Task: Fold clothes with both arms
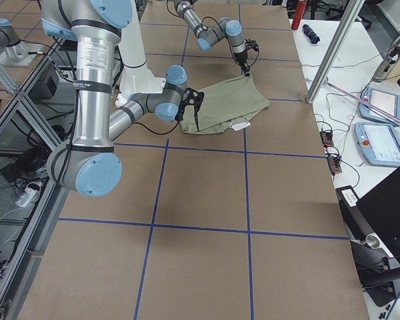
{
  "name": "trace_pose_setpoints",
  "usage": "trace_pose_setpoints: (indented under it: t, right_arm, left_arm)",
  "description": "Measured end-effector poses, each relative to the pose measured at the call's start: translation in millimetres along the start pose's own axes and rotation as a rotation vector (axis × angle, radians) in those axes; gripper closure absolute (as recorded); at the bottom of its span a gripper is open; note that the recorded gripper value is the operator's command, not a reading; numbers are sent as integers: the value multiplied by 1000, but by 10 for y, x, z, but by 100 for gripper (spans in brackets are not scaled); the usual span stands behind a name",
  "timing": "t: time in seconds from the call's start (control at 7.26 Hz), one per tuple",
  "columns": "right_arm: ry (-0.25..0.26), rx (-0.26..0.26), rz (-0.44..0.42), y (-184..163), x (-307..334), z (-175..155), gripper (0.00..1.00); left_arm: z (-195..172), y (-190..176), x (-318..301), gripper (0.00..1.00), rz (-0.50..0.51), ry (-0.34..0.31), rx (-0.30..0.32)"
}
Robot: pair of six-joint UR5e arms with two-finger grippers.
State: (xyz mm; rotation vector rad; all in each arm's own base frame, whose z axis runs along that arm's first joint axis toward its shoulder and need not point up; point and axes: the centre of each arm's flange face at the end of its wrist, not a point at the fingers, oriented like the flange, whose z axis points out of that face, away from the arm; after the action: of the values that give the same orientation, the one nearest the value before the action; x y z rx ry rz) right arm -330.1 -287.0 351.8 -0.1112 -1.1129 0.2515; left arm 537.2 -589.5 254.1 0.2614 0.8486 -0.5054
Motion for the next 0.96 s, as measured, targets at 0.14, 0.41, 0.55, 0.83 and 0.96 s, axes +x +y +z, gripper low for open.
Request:
trace_pose_setpoints:
  t: [0.14,0.41,0.55,0.83,0.96]
  right_arm:
    - [-2,5,-2,0,-9,0,0]
    - [-14,13,-7,0,-71,-5,0]
    - [-16,19,-9,-1,-88,-2,0]
    - [-20,27,-12,-7,-119,7,0]
    - [-18,37,-14,-14,-128,23,0]
  left_arm:
    - [147,-272,129,100,38,21,50]
    - [337,-707,303,100,130,74,128]
    - [370,-815,423,55,166,103,159]
    - [407,-882,540,0,192,141,184]
    - [407,-922,539,0,201,143,190]
